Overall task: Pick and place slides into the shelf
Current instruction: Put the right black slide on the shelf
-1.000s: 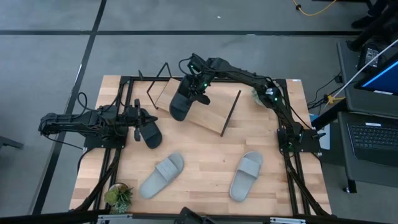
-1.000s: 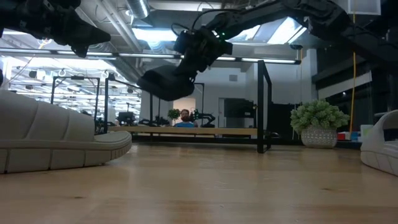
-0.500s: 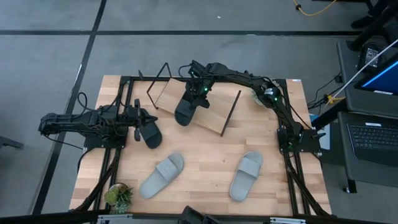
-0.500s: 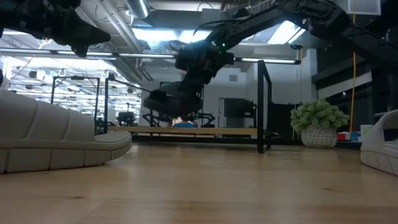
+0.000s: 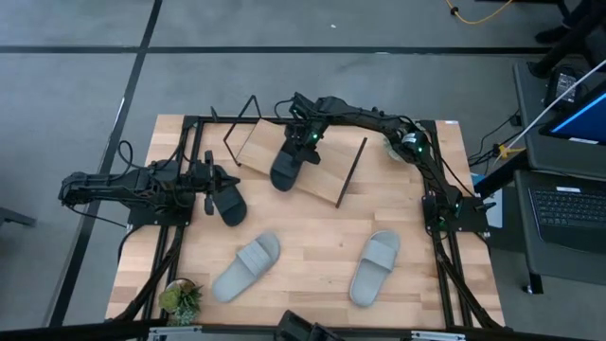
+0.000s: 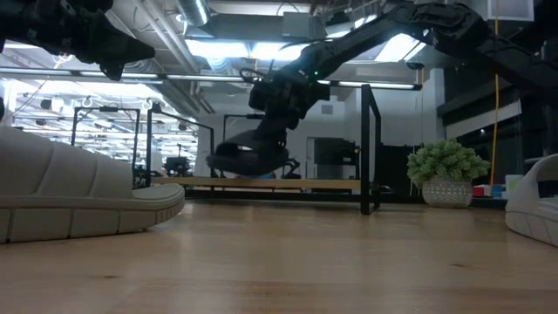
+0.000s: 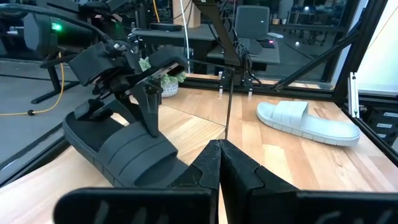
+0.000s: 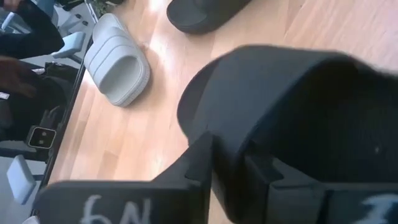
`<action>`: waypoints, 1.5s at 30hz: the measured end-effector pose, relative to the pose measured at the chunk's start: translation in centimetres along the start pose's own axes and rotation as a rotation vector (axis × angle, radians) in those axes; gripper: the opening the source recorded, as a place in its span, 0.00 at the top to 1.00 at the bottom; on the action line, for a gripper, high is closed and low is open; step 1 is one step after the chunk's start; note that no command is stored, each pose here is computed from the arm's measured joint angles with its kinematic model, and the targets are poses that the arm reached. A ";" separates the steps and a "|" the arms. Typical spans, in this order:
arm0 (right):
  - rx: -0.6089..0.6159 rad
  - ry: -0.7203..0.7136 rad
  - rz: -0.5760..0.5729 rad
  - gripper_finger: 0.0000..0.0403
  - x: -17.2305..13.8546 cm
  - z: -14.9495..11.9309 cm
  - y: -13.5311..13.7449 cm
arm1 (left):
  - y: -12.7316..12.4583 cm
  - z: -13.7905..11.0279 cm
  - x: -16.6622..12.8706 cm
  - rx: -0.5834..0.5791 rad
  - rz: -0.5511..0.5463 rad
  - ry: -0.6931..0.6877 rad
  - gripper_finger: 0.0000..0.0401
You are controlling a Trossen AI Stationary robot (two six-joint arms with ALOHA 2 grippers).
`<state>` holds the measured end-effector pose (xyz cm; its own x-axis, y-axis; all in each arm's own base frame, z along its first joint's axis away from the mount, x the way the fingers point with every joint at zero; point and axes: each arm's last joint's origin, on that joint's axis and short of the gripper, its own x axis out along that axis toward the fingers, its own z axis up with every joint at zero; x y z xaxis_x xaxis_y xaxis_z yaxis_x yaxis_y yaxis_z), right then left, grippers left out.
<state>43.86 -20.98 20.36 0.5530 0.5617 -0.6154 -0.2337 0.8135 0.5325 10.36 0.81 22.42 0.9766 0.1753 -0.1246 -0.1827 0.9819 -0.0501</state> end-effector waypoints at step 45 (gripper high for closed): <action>0.022 0.064 -0.511 0.97 -9.3 4.6 9.2 | 0.0 0.0 0.0 0.052 -0.004 0.000 1.00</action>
<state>40.25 -19.42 33.64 0.5421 0.1021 -0.8341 0.0711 0.9835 0.1666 10.36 0.77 22.42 0.9772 0.1717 -0.1247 -0.1728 0.9850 0.0015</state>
